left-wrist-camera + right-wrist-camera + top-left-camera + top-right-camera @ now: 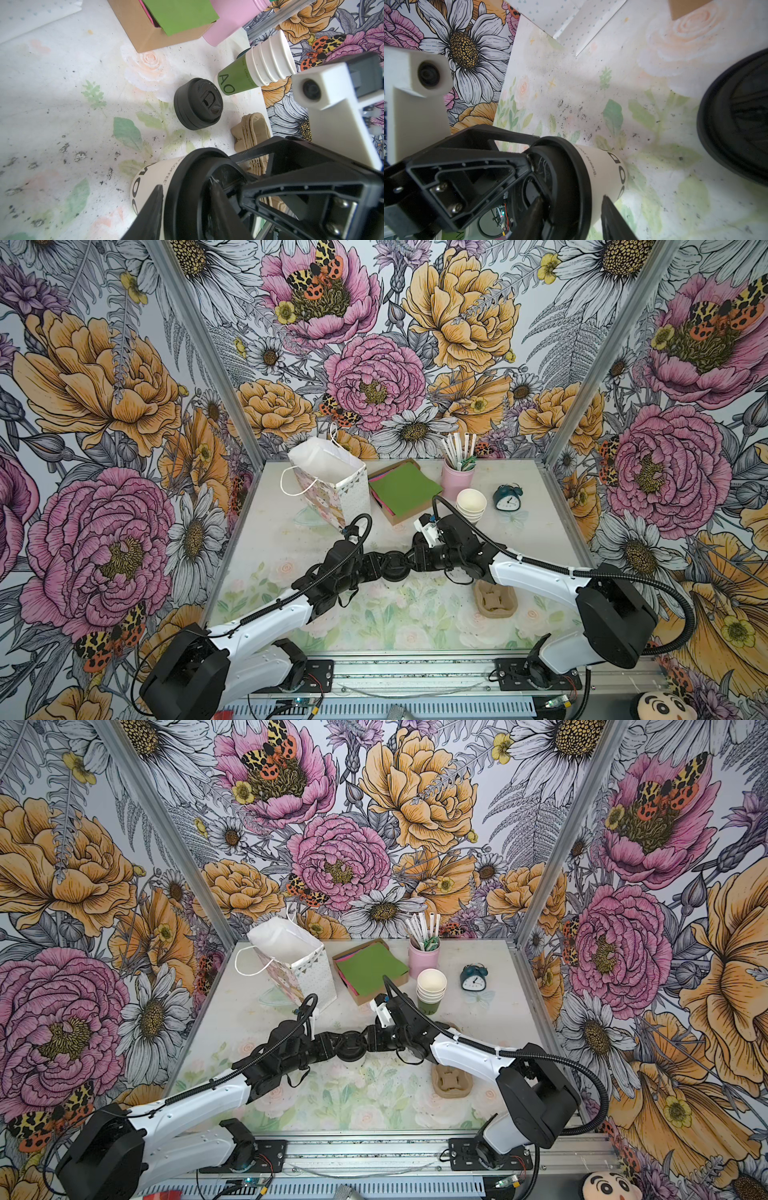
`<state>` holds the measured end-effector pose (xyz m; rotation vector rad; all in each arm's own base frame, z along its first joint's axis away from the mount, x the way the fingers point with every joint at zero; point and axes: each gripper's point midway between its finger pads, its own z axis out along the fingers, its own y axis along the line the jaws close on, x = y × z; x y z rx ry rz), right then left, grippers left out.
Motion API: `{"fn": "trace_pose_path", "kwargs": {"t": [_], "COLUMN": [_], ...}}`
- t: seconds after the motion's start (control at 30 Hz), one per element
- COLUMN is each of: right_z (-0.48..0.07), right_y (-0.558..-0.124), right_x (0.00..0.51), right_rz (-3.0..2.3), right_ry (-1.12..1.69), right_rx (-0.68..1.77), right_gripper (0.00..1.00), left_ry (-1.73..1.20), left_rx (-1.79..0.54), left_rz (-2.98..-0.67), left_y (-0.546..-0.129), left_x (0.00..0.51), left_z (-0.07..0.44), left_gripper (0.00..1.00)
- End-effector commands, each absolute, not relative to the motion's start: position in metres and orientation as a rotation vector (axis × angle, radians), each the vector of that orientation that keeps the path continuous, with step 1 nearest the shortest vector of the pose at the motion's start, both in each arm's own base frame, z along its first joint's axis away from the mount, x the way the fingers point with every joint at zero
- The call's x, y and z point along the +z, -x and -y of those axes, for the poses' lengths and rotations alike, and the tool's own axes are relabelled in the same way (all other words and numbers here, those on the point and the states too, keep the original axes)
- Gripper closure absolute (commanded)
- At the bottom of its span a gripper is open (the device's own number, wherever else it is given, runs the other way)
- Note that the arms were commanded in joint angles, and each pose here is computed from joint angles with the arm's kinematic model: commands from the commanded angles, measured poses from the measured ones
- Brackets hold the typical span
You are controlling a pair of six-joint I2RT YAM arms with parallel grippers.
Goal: Pack the takeout coffee
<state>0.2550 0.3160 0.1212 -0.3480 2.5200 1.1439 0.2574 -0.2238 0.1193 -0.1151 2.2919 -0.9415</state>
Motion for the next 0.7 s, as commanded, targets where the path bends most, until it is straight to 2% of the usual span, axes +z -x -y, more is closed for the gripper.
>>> {"fn": "trace_pose_path", "kwargs": {"t": [0.0, 0.17, 0.3, 0.47, 0.67], "right_z": [-0.292, -0.305, -0.310, -0.313, -0.309], "right_y": [-0.240, -0.256, -0.255, -0.245, -0.238], "right_x": [0.089, 0.133, 0.149, 0.147, 0.119], "right_rz": [-2.706, -2.587, -2.537, -2.519, -2.589], "right_ry": [0.310, 0.340, 0.397, 0.492, 0.611], "right_rx": [0.994, 1.076, 1.112, 1.078, 0.889], "right_gripper": [0.45, 0.34, 0.27, 0.15, 0.15], "left_ry": [0.153, 0.143, 0.142, 0.137, 0.128], "left_rx": [-0.677, -0.678, -0.667, -0.663, -0.659], "left_rz": [-2.603, -2.602, -2.598, -2.597, -2.600], "left_y": [-0.216, -0.216, -0.218, -0.220, -0.219], "left_x": [0.039, 0.042, 0.044, 0.045, 0.045], "left_z": [0.186, 0.187, 0.187, 0.188, 0.189], "left_gripper": [0.61, 0.61, 0.61, 0.61, 0.61]}}
